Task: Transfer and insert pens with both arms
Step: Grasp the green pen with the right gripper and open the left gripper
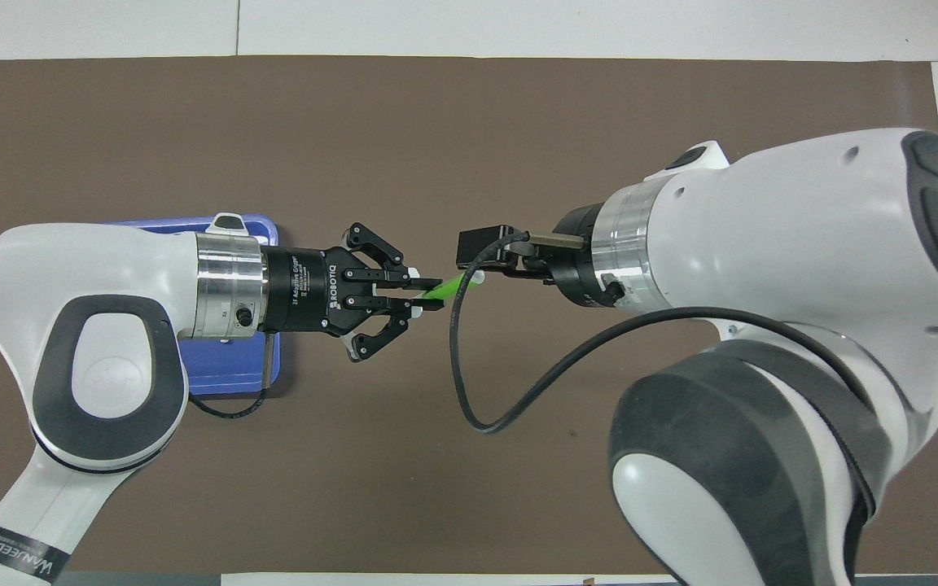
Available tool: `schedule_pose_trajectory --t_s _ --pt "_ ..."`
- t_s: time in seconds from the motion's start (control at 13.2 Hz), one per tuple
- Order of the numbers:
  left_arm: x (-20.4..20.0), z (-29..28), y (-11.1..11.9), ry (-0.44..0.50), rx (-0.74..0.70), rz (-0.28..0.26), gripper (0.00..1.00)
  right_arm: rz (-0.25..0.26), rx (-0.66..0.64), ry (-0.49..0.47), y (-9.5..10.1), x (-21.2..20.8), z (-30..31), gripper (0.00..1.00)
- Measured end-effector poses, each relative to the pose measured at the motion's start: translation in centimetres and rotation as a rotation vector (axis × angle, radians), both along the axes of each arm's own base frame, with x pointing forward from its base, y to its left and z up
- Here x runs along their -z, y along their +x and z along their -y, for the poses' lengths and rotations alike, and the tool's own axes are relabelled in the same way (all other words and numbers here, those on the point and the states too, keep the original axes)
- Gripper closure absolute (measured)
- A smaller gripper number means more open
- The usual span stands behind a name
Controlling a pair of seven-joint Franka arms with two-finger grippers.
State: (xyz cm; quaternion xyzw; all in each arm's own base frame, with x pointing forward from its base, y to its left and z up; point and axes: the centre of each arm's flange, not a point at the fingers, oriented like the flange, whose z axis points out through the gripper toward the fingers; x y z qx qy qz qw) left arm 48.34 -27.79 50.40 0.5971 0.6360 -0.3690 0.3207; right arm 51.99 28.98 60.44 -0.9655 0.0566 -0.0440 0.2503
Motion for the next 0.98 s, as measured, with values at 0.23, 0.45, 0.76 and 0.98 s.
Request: schedule_pose_trajectory --t_s 0.23,0.45,0.76,0.98 --pt "0.1 -0.1 0.1 -0.011 -0.023 -0.003 0.84 0.011 0.004 0.004 0.0 0.0 -0.1 0.0" --pt "0.0 -0.2 0.3 -0.013 -0.036 -0.002 0.84 0.009 -0.007 0.004 -0.3 0.1 -0.7 0.0" --pt "0.0 -0.1 0.3 -0.021 -0.044 -0.005 0.84 0.018 -0.01 0.008 -0.4 0.3 -1.2 0.0" --pt "0.0 -0.1 0.3 -0.024 -0.048 -0.006 0.84 0.033 -0.004 0.015 -0.3 0.3 -1.4 0.15"
